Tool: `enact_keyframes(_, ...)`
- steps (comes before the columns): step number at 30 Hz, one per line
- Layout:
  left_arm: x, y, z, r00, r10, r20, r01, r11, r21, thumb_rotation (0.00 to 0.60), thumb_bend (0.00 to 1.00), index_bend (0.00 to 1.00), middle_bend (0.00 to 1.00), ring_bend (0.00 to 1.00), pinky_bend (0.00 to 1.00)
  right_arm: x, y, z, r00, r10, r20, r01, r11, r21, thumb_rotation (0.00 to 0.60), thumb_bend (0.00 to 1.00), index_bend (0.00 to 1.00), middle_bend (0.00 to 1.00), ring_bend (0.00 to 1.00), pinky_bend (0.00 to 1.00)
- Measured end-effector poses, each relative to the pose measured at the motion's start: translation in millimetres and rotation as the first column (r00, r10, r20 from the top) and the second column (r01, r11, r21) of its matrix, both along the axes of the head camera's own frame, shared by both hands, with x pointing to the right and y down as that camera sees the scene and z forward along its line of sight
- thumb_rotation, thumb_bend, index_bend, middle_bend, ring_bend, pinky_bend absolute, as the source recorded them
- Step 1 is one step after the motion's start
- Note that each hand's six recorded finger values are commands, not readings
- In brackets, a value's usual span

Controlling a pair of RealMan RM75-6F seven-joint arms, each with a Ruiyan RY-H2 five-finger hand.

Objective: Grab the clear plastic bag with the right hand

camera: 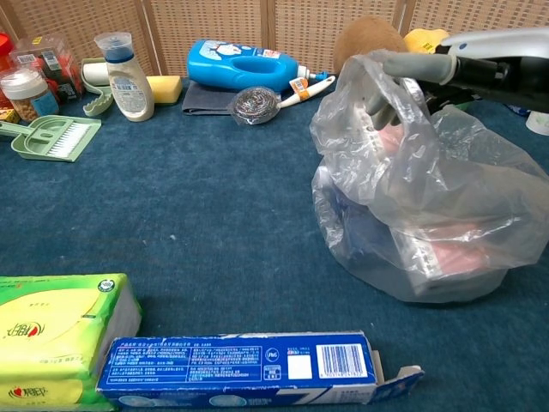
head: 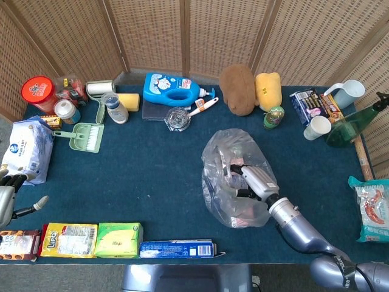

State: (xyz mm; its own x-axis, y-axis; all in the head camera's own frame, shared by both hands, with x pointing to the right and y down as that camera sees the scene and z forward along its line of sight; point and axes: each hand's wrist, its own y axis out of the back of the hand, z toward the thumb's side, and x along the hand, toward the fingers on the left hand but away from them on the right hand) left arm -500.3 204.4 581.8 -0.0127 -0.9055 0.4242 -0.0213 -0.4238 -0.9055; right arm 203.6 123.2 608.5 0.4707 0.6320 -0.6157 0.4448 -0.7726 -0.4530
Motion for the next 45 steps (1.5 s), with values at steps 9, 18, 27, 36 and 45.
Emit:
enact_keyframes(9,-1.5,0.6,0.3,1.0,-0.003,-0.003,0.003,1.0,0.001,0.0,0.16,0.29,0.36,0.32,0.15,-17.7,-6.4,-6.4,0.991,0.076,0.112,-0.062,0.991,-0.121,0.098,0.31,0.33,0.34,0.27,0.23)
enact_keyframes(18,-3.3,0.7,0.7,1.0,-0.007,-0.003,0.007,1.0,0.001,0.0,0.16,0.29,0.36,0.32,0.15,-37.5,-1.2,-6.9,0.961,0.187,0.206,-0.105,0.93,-0.353,0.097,0.31,0.34,0.37,0.3,0.24)
enact_keyframes(27,-5.1,0.9,2.1,1.0,-0.01,0.0,0.01,1.0,-0.004,0.0,0.16,0.3,0.36,0.32,0.15,-57.0,-9.3,-16.9,0.897,0.356,0.263,-0.146,0.798,-0.584,0.098,0.31,0.35,0.39,0.33,0.25)
enact_keyframes(36,-3.9,-0.4,4.2,1.0,-0.007,-0.001,0.007,1.0,-0.007,0.0,0.16,0.29,0.36,0.32,0.15,-56.2,-20.6,-19.0,0.919,0.308,0.247,-0.124,0.819,-0.56,0.098,0.3,0.36,0.4,0.34,0.26)
enact_keyframes(45,-5.9,-1.1,2.7,1.0,-0.009,0.005,0.009,1.0,-0.004,0.0,0.16,0.29,0.36,0.32,0.15,-52.0,-14.4,-2.2,0.968,0.183,0.174,-0.092,0.898,-0.43,0.096,0.3,0.36,0.39,0.34,0.27)
